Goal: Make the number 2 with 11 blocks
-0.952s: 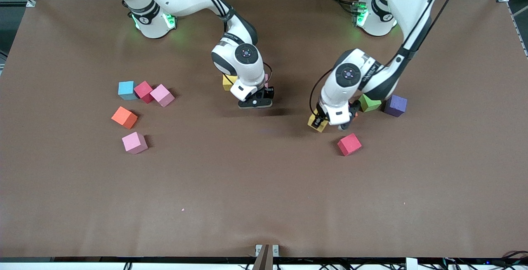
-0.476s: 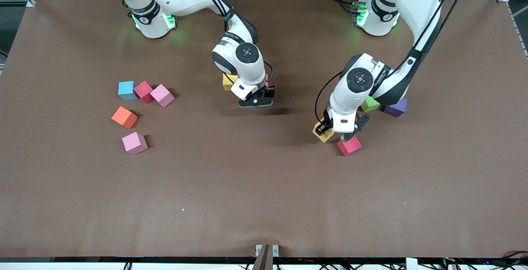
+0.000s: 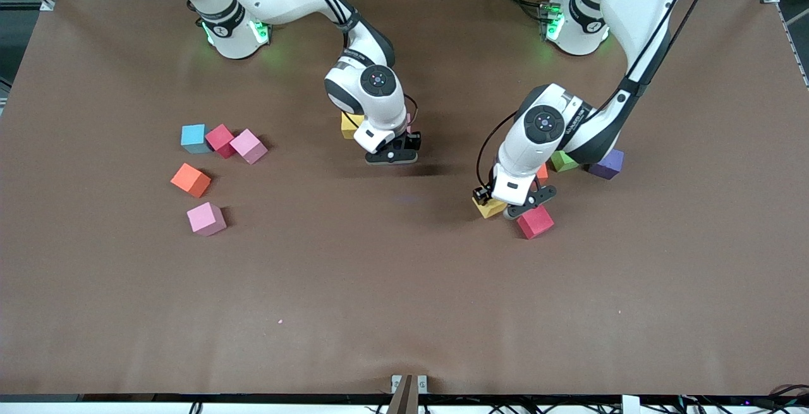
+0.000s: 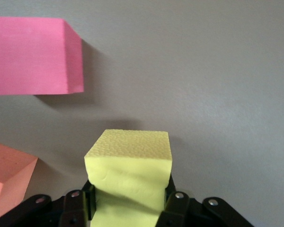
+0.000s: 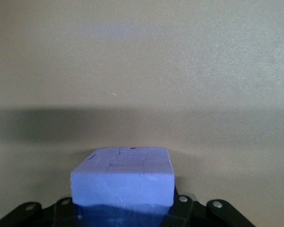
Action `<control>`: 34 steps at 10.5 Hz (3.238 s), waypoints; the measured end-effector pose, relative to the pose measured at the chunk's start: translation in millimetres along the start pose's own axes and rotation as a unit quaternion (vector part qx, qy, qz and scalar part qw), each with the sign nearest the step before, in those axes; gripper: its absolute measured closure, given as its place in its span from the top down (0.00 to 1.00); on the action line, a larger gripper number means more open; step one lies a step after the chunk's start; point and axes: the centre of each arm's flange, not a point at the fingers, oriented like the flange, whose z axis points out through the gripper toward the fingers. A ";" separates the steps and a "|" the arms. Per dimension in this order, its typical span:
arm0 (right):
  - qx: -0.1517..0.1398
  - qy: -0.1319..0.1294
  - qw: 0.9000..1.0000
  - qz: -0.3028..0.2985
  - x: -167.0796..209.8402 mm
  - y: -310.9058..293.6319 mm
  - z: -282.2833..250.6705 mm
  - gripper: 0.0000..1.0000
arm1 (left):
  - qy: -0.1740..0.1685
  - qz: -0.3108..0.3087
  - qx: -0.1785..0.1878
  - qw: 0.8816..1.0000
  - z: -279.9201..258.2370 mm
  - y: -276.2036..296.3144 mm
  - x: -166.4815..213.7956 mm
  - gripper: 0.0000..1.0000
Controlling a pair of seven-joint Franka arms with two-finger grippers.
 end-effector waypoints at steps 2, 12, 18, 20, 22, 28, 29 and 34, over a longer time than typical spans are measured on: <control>-0.001 -0.002 1.000 0.000 -1.6 0.6 1.5 0.74 | -0.006 0.016 0.003 1.000 1.3 12.2 -2.0 0.54; -0.053 -0.012 0.998 0.016 45.0 58.8 -150.2 1.00 | -0.053 0.024 0.021 0.998 -15.8 73.5 -8.6 0.54; -0.063 -0.026 0.994 -0.085 130.4 218.7 -197.6 1.00 | -0.075 0.065 0.011 0.995 7.6 136.9 -61.0 0.54; -0.058 -0.005 0.993 -0.100 125.4 203.5 -222.3 1.00 | -0.080 0.068 0.006 0.994 16.9 153.2 -76.1 0.54; -0.068 0.005 0.993 -0.095 119.9 215.2 -260.7 1.00 | -0.083 0.083 0.012 0.993 28.3 165.5 -104.7 0.54; -0.057 -0.031 0.988 -0.139 182.2 392.1 -193.8 1.00 | -0.074 0.116 0.037 0.990 51.6 174.2 -149.0 0.54; -0.049 -0.027 0.984 -0.170 191.4 411.8 -170.3 1.00 | -0.075 0.118 0.039 0.989 53.3 174.4 -151.4 0.54; -0.021 -0.032 0.976 -0.217 206.8 487.8 -71.7 1.00 | -0.071 0.124 0.045 0.989 58.4 175.7 -158.4 0.54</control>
